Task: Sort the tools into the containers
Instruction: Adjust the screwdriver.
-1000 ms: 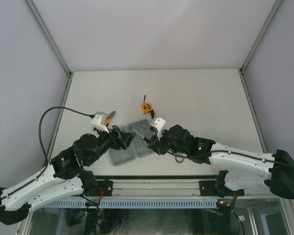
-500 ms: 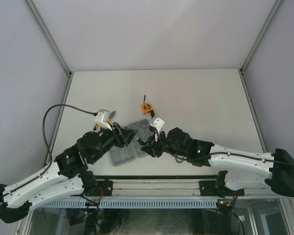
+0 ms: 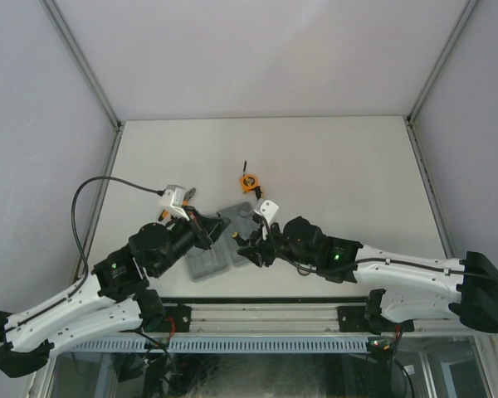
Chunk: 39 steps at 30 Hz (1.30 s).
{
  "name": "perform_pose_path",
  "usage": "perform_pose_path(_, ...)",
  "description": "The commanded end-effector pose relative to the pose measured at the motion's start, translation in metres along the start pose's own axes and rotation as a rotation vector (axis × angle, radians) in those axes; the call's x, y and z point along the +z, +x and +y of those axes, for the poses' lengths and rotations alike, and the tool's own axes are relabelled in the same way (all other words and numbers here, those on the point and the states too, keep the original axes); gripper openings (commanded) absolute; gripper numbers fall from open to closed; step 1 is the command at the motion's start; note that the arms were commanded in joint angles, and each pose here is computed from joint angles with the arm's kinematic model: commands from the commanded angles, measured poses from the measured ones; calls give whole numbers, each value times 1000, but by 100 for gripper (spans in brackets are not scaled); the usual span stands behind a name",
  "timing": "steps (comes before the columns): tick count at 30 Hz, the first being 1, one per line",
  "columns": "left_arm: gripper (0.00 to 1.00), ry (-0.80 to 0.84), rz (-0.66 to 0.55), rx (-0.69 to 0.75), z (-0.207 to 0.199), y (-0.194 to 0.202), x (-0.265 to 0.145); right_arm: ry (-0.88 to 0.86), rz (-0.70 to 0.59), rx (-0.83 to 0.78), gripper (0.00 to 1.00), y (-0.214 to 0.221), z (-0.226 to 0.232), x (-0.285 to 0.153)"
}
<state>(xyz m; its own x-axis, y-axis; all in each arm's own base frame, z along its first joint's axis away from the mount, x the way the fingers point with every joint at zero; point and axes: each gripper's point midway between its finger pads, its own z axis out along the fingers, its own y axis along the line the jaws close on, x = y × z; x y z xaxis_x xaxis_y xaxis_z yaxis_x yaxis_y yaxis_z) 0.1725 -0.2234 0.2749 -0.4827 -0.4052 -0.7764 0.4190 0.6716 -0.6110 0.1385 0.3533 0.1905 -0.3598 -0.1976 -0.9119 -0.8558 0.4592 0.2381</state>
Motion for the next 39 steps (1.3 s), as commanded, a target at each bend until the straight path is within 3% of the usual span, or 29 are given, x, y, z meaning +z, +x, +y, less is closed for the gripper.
perform_pose_path(1, 0, 11, -28, 1, -4, -7, 0, -1, -102, 1, 33, -36, 6, -8)
perform_pose_path(7, 0, 2, -27, 4, -1, -7, -1, 4, -82, -6, 44, -31, 4, -8)
perform_pose_path(12, 0, -3, -27, 7, 0, -8, -2, 11, -59, -17, 45, -25, 2, -9)
perform_pose_path(15, 0, -10, -27, 11, 1, -8, -2, 11, -56, -18, 37, -24, 2, -9)
perform_pose_path(19, 3, -18, -21, 14, 1, -8, -1, 0, -59, -14, 17, -25, 4, -8)
perform_pose_path(20, 8, -21, -20, 16, 1, -8, 0, 2, -61, -11, 13, -25, 4, -7)
perform_pose_path(23, 37, -36, -21, 12, 3, -9, 0, 23, -75, 8, 5, -29, 1, -9)
perform_pose_path(25, 49, -43, -20, 13, 4, -9, 0, 48, -83, 18, 1, -31, -3, -10)
perform_pose_path(35, 76, -132, -9, 33, 24, -10, -1, 222, -87, 91, 0, -27, -33, -15)
perform_pose_path(39, 80, -228, 26, 28, 52, -2, 4, 276, -81, 133, 0, -21, -41, -10)
